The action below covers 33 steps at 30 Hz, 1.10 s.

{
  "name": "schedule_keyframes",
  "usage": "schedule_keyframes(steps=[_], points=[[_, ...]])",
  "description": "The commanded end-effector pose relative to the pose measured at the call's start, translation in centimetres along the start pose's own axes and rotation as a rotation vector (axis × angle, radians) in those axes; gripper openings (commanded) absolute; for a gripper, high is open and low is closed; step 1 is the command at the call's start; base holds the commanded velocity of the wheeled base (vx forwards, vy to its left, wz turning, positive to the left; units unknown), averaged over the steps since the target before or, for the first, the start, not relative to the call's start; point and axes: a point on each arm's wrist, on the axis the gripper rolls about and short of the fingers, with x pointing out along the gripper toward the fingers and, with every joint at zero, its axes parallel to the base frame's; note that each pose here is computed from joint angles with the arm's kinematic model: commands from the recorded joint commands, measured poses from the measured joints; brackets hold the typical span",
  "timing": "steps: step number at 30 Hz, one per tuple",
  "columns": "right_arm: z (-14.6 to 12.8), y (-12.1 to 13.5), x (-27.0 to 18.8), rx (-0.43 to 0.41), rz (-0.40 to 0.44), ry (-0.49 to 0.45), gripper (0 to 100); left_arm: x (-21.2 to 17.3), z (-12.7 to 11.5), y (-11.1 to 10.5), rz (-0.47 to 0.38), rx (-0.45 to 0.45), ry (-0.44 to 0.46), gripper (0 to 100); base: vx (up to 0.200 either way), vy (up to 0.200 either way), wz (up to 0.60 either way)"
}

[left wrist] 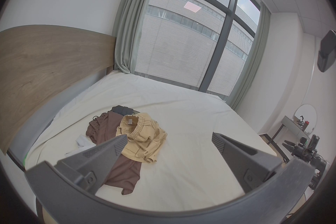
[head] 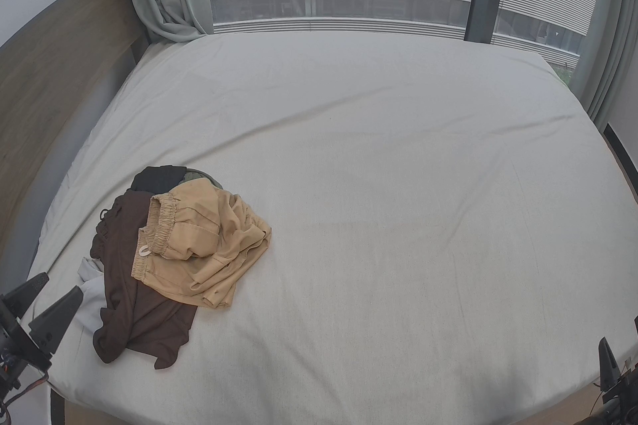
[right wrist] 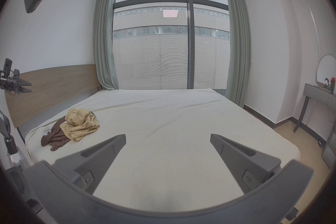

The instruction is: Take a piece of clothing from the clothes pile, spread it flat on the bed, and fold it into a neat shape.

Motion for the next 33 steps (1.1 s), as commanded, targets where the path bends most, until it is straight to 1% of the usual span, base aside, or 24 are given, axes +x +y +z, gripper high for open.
schedule_keyframes(steps=[1,4,10,11,13,15,16,25,33], points=[[-0.5,0.0,0.0,0.0,0.0,0.001,100,2.6,0.6,0.4,0.013,-0.017,0.069,100,0.0,0.0,0.0],[-0.5,0.0,0.0,0.0,0.0,0.001,100,3.7,1.3,0.5,0.011,-0.021,0.08,100,0.0,0.0,0.0],[-0.5,0.0,0.0,0.0,-0.002,0.001,100,5.6,2.2,0.6,-0.03,-0.033,0.129,100,0.0,0.0,0.0],[-0.5,0.0,0.0,0.0,-0.002,0.001,100,6.4,2.5,0.7,-0.041,-0.04,0.148,100,0.0,0.0,0.0],[-0.5,0.0,0.0,0.0,0.0,0.001,100,7.3,2.6,0.8,-0.05,-0.046,0.176,100,0.0,0.0,0.0],[-0.5,0.0,0.0,0.0,-0.002,0.001,100,7.6,2.6,0.9,-0.048,-0.051,0.185,100,0.0,0.0,0.0],[-0.5,0.0,0.0,0.0,-0.002,0.001,100,8.4,2.7,1.1,-0.052,-0.06,0.198,100,0.0,0.0,0.0],[-0.5,0.0,0.0,0.0,0.0,0.001,100,11.4,3.0,1.6,-0.097,-0.065,0.19,100,0.0,0.0,0.0],[-0.5,0.0,0.0,-0.002,0.0,0.001,100,14.1,3.4,2.3,-0.107,-0.067,0.196,100,0.0,0.0,0.0]])
